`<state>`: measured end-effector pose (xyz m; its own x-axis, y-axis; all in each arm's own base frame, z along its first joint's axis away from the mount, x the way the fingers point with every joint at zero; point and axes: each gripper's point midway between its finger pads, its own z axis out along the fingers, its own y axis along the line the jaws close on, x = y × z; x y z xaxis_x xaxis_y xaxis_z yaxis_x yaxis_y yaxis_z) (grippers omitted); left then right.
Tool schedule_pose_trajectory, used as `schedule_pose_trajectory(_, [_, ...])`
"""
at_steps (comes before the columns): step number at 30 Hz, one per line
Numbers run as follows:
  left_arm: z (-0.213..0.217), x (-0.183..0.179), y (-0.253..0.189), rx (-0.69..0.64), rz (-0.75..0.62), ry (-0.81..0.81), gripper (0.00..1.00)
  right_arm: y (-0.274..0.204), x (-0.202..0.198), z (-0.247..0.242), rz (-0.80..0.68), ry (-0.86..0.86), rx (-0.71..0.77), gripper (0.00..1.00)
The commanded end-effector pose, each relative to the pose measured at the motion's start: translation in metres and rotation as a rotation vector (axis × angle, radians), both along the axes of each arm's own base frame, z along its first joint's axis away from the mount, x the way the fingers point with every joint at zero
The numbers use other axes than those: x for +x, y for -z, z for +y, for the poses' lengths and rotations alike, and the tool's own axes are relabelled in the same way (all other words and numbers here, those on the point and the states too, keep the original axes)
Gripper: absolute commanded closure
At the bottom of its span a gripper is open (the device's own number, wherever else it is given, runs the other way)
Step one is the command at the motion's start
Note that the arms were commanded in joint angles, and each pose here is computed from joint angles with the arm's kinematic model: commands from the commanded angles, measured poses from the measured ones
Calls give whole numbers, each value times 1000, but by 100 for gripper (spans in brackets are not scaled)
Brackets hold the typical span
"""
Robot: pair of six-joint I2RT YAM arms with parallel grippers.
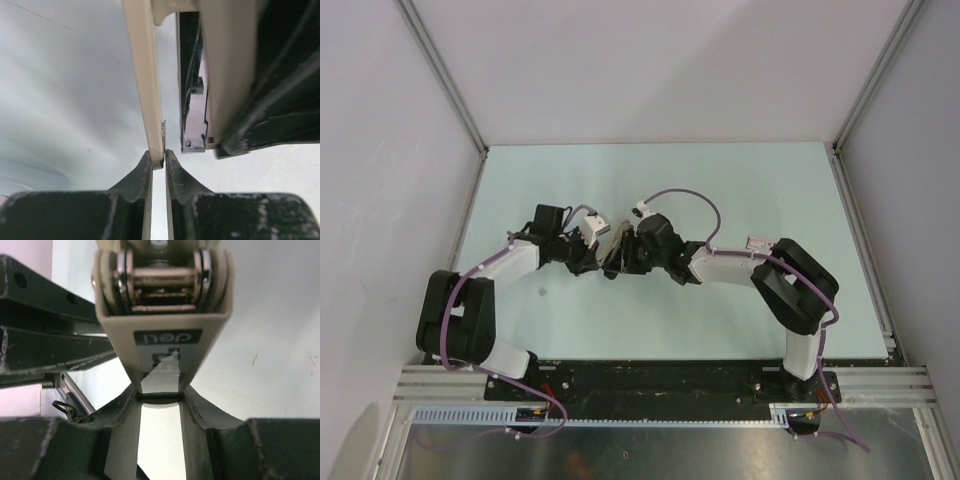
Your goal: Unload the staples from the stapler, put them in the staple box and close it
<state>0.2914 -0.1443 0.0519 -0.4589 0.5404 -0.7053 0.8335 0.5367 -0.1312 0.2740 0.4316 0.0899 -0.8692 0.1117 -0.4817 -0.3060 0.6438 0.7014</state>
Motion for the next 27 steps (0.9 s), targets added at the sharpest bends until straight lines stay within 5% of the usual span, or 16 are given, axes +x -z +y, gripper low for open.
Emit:
schedule_pose_trajectory(1, [5, 36, -16, 62, -152, -3, 100, -43, 0, -5, -145, -69, 41, 100])
schedule_pose_trajectory(12, [18, 55, -15, 150, -245, -47, 100, -26, -8, -35, -200, -100, -56, 100])
schedule_pose_trajectory(27, [19, 75, -17, 397, -540, -17, 100, 8, -21, -70, -403, -134, -335, 100])
